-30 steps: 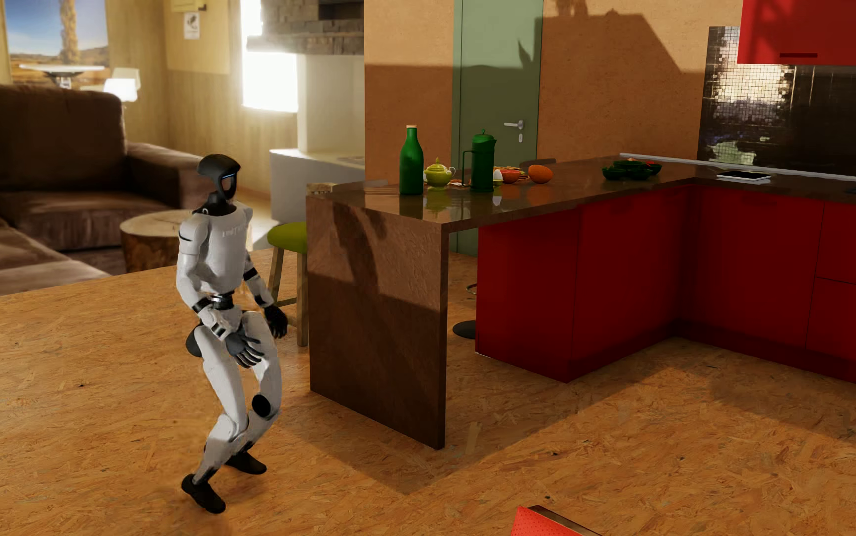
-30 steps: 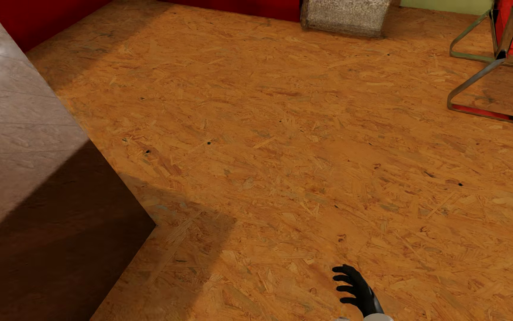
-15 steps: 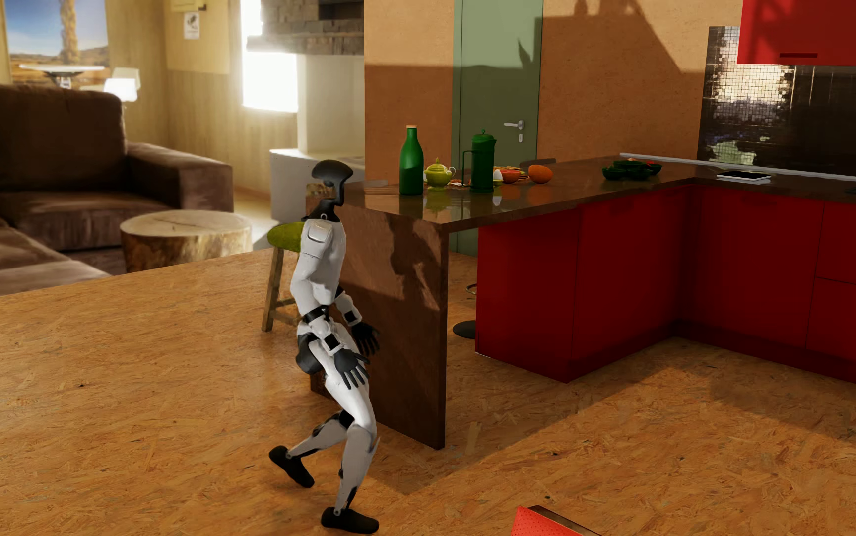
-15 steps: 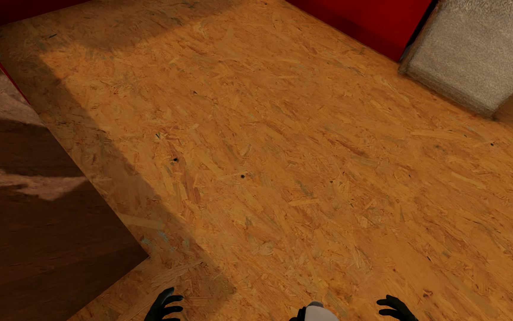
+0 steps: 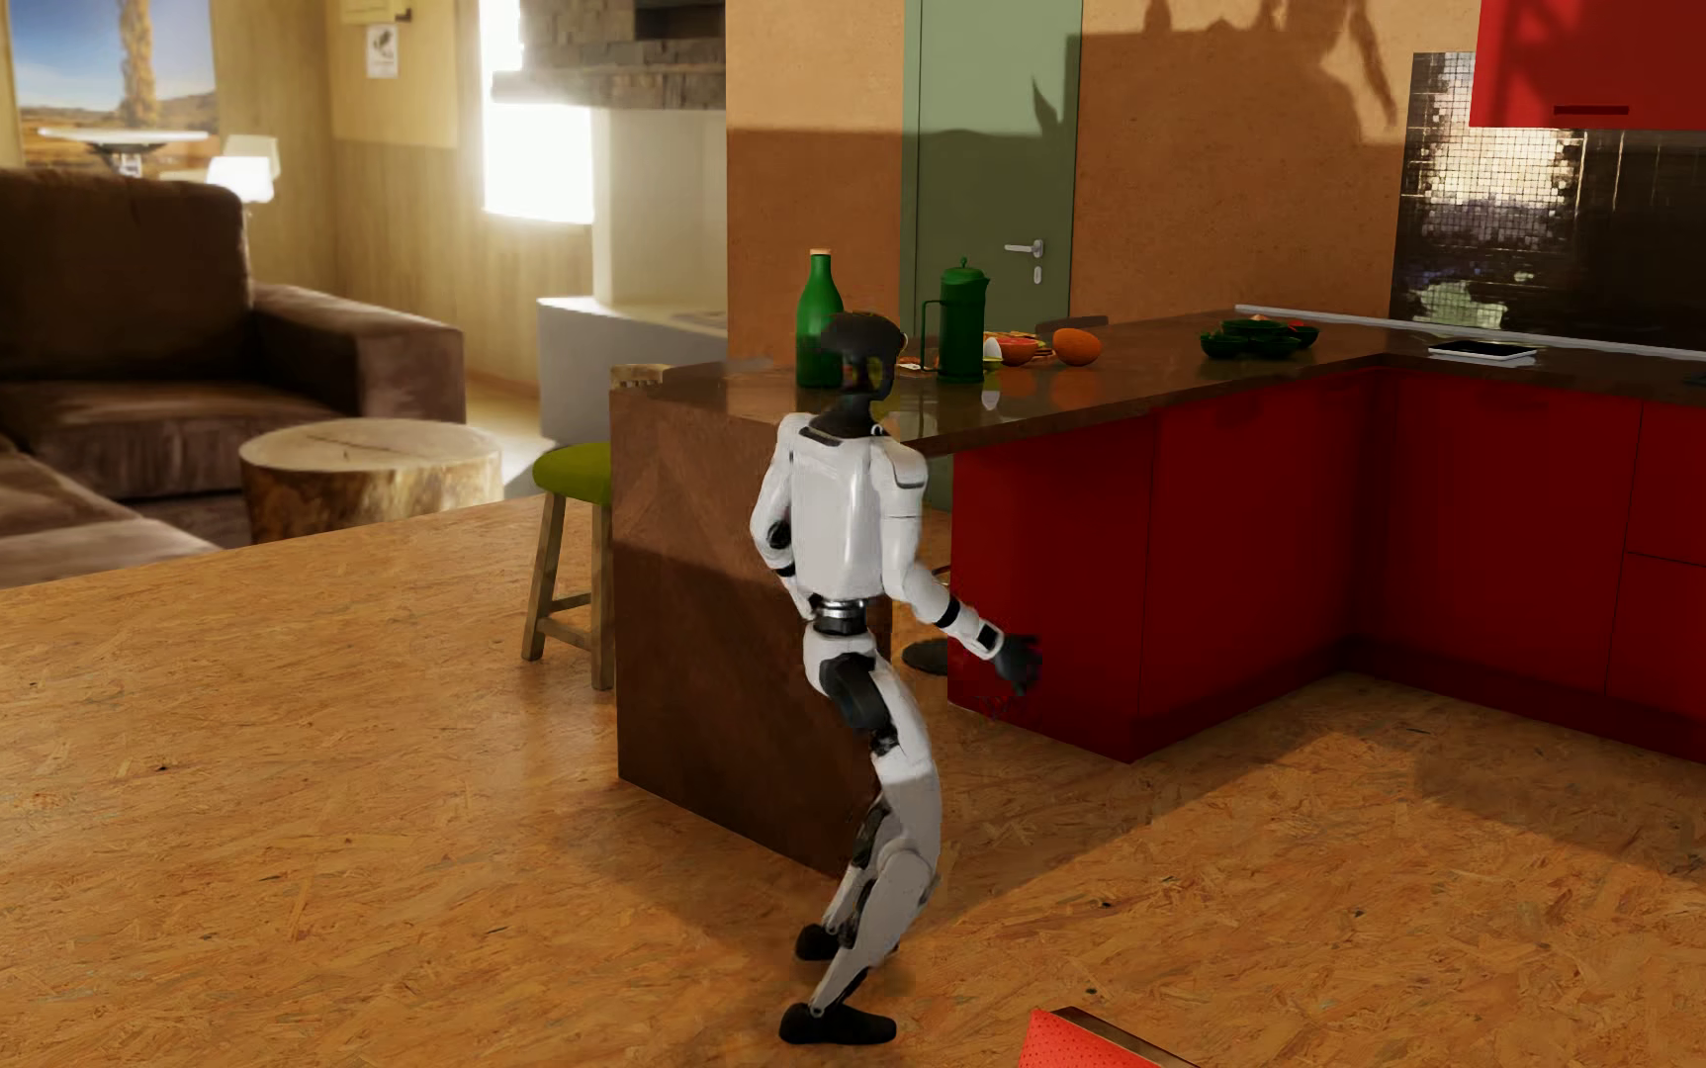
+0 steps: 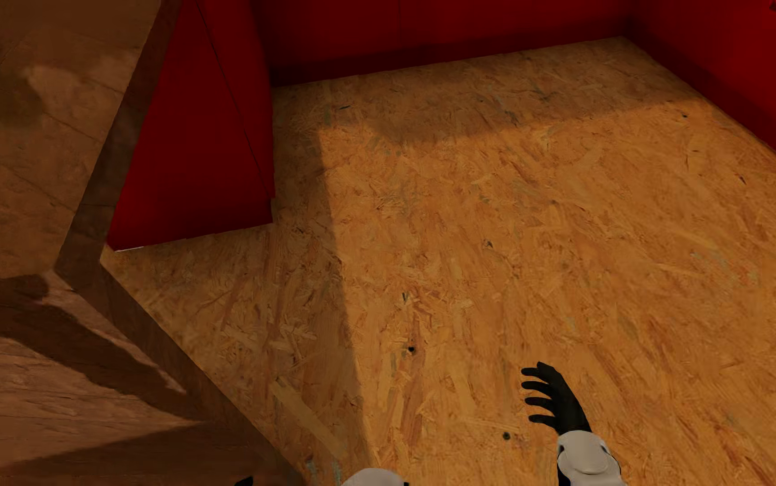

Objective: Avoid the corner

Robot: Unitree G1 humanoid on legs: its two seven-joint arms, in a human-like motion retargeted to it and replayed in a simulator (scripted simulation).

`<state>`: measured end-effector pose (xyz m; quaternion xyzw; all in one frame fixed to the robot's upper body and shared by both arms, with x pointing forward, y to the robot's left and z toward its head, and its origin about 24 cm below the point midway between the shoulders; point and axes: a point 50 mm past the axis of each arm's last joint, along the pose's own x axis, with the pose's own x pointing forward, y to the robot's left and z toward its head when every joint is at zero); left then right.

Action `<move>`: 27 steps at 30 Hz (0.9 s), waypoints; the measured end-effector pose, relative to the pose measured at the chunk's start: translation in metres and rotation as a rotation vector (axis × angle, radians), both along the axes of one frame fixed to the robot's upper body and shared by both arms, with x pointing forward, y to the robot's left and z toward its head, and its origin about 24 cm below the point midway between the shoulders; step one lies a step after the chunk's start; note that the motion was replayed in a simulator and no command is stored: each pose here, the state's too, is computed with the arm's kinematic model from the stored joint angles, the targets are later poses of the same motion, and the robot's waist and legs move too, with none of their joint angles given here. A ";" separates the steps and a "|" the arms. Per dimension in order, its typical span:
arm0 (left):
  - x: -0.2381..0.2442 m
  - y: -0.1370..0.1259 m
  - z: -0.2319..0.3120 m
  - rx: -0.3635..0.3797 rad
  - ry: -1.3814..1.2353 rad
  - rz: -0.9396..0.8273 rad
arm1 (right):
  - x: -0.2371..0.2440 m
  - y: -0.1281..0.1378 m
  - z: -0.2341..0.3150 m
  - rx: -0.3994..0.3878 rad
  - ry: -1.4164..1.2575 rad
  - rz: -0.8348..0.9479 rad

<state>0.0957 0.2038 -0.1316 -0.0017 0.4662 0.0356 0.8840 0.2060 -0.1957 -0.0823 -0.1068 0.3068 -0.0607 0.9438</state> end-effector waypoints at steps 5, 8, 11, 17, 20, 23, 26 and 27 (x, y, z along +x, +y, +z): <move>-0.026 0.012 -0.015 0.179 0.158 0.036 | -0.051 0.000 -0.027 0.024 0.068 0.084; 0.059 -0.010 0.017 0.156 -0.131 -0.072 | -0.116 -0.035 -0.048 -0.063 0.354 0.039; 0.051 -0.015 0.010 0.082 -0.100 -0.161 | -0.061 -0.051 -0.024 -0.119 0.105 -0.067; -0.043 0.013 -0.018 0.188 0.228 -0.046 | -0.006 0.033 -0.002 0.026 -0.115 0.079; 0.041 -0.030 0.006 0.047 -0.058 0.059 | -0.095 -0.035 -0.038 -0.072 0.194 0.067; 0.027 -0.012 0.005 -0.043 -0.065 -0.015 | -0.055 -0.033 -0.026 -0.051 0.181 -0.019; -0.022 0.002 -0.015 0.089 0.143 -0.146 | 0.004 0.025 -0.005 0.061 -0.026 0.018; -0.026 -0.002 -0.017 0.108 0.160 -0.115 | -0.011 0.018 -0.010 0.051 -0.034 0.002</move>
